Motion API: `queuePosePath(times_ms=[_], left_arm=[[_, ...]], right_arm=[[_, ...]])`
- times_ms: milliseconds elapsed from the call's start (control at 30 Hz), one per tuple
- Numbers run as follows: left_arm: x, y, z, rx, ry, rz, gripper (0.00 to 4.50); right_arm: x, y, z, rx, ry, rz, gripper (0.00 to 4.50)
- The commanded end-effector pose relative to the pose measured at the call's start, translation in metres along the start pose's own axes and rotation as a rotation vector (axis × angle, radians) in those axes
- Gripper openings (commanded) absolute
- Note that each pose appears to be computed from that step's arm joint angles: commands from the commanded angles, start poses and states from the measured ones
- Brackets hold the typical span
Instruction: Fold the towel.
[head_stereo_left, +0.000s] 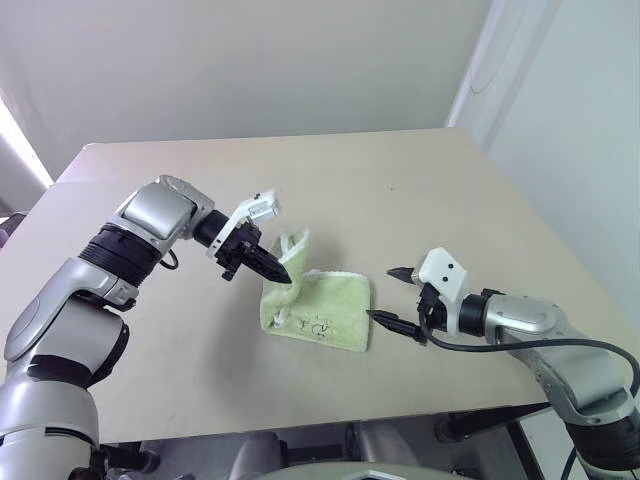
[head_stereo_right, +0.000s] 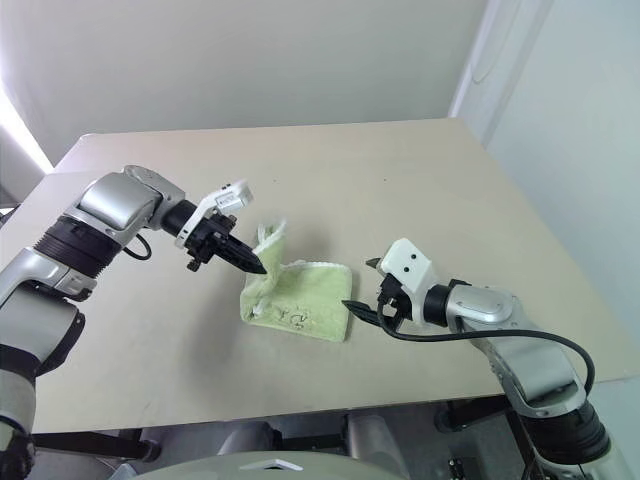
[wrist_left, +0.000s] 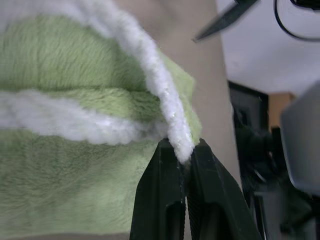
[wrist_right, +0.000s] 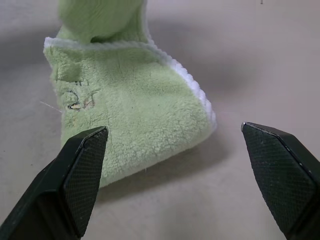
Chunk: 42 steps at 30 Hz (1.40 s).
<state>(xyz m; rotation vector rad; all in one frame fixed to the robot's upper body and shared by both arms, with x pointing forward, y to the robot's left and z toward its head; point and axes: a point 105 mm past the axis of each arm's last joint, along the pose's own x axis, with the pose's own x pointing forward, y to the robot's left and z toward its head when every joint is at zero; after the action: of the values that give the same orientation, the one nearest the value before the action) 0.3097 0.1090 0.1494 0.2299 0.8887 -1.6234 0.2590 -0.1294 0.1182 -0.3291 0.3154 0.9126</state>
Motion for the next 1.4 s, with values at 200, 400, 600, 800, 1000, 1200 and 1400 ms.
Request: queuePosePath(times_ms=[200,400,600,800,1000,1200,1400], left_arm=[[0.015,-0.013,0.023,0.135,0.047,-0.1,0.05],[0.037,-0.012,0.024,0.145,0.105,-0.16,0.05],[0.059,-0.006,0.028,0.138,0.114,-0.199,0.05],[0.075,-0.009,0.031,0.124,0.094,-0.253,0.05],[0.086,-0.01,0.03,0.117,0.082,-0.283,0.75],[0.092,-0.007,0.027,0.114,0.082,-0.285,2.82],[0.082,-0.008,0.04,0.114,0.019,-0.271,4.45]], right_arm=[[-0.014,-0.001,0.009,-0.017,-0.017,-0.064,4.5],[-0.014,0.0,0.006,-0.009,-0.008,-0.083,4.5],[-0.016,-0.003,0.005,-0.01,-0.001,-0.117,4.5],[-0.018,-0.003,0.002,-0.005,0.01,-0.14,4.5],[-0.02,-0.004,0.001,-0.004,0.016,-0.148,4.5],[-0.021,-0.005,0.0,-0.008,0.026,-0.154,4.5],[-0.024,-0.007,-0.001,-0.008,0.031,-0.158,4.5]])
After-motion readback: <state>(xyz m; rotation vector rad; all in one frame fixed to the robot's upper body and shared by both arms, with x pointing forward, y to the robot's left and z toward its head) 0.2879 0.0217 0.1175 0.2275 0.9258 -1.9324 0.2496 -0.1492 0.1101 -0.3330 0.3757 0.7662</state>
